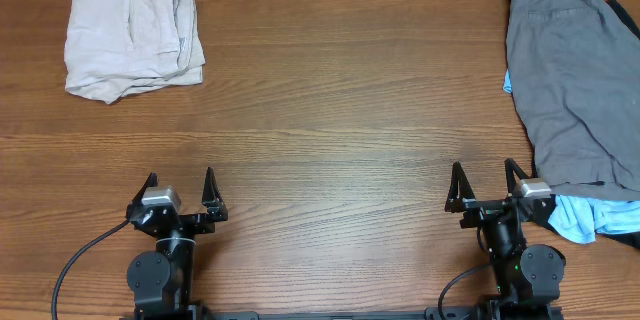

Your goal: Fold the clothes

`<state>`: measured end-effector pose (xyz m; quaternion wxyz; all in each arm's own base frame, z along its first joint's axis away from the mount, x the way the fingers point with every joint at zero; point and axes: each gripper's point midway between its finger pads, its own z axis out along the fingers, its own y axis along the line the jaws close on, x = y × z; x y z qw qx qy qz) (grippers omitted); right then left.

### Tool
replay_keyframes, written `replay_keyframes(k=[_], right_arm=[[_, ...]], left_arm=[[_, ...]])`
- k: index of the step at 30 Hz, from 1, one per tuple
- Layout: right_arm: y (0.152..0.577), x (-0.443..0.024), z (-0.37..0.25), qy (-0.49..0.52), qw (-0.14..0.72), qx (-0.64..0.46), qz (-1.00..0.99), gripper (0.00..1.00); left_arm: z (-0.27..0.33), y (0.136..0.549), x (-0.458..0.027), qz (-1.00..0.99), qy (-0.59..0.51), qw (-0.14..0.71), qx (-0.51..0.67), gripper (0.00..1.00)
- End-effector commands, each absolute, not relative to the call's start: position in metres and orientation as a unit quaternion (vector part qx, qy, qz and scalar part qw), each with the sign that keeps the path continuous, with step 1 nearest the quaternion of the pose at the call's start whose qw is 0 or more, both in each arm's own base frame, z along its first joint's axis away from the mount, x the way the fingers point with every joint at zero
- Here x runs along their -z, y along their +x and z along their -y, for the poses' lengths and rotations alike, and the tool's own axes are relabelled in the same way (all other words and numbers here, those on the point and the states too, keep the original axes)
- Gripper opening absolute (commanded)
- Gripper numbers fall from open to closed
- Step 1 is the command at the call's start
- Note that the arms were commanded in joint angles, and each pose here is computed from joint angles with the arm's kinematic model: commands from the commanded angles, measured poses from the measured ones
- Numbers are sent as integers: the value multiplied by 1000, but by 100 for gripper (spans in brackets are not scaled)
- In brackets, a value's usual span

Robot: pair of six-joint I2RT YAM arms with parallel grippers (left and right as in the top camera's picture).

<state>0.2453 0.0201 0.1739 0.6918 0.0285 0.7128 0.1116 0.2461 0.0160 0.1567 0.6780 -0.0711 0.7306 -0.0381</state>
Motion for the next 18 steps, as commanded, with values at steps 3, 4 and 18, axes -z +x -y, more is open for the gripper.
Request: replay_keyframes(k=[3,4,18], right_arm=[[245,-172,-19,31,694,-111,-711,100],[245,-172,-19,31,694,-111,-711,100],[245,-172,-19,31,694,-111,-711,100]], left_arm=[[-17,246,-157,-729,-66,681,28,100],[-17,246,-157,-729,-66,681,28,100],[-17,246,-157,-729,-66,681,28,100]])
